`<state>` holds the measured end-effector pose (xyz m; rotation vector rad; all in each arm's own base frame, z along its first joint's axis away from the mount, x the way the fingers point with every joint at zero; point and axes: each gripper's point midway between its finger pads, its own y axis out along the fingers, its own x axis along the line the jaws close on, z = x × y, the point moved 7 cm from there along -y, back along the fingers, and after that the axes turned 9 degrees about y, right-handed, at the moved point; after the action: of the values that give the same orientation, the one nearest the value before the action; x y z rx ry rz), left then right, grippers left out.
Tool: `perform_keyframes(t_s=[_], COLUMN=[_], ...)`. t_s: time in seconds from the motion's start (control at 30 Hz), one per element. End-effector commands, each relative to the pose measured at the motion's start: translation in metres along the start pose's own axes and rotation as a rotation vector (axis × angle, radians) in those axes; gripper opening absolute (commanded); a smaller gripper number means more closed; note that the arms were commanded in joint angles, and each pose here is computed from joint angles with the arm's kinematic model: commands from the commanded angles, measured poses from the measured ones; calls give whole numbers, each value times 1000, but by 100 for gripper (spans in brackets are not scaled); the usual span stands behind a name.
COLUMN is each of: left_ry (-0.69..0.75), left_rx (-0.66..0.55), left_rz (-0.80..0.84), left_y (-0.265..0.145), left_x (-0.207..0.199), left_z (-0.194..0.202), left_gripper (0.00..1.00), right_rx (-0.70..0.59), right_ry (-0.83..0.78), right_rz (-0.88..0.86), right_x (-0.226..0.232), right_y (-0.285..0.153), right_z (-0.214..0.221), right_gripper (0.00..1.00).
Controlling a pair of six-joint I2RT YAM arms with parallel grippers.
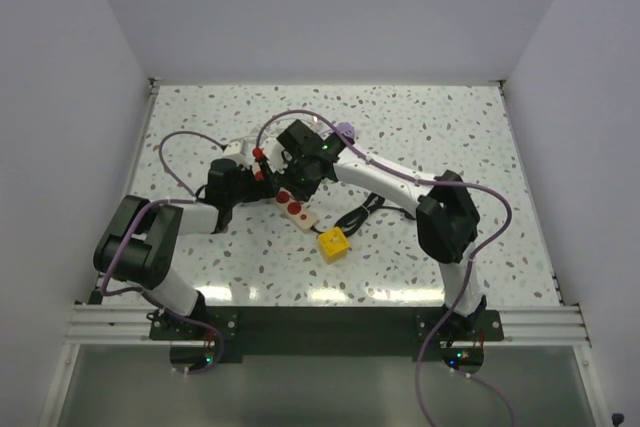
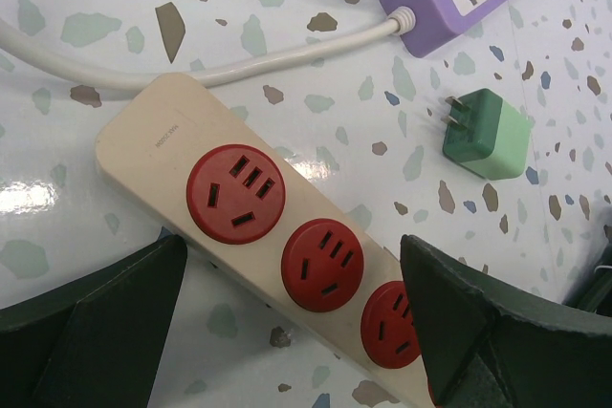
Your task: Insert the plug
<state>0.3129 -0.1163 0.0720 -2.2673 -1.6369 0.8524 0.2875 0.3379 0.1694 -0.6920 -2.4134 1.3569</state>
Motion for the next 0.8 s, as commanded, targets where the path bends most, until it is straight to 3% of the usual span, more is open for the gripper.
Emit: perform_keyframes(t_s=[0.0, 0.77], left_ry=[30, 34], left_rx=[-38, -34], left_rz=[42, 44], left_y=[4, 4], left_x=[-6, -5], left_z=[-12, -10], left_gripper=[99, 99], right_rx=[18, 23], right_ry=[58, 206], right_rz=[52, 12], right_x=[-3, 8], right_y=[-5, 3], right_z=[-4, 0], right_gripper=[0, 0])
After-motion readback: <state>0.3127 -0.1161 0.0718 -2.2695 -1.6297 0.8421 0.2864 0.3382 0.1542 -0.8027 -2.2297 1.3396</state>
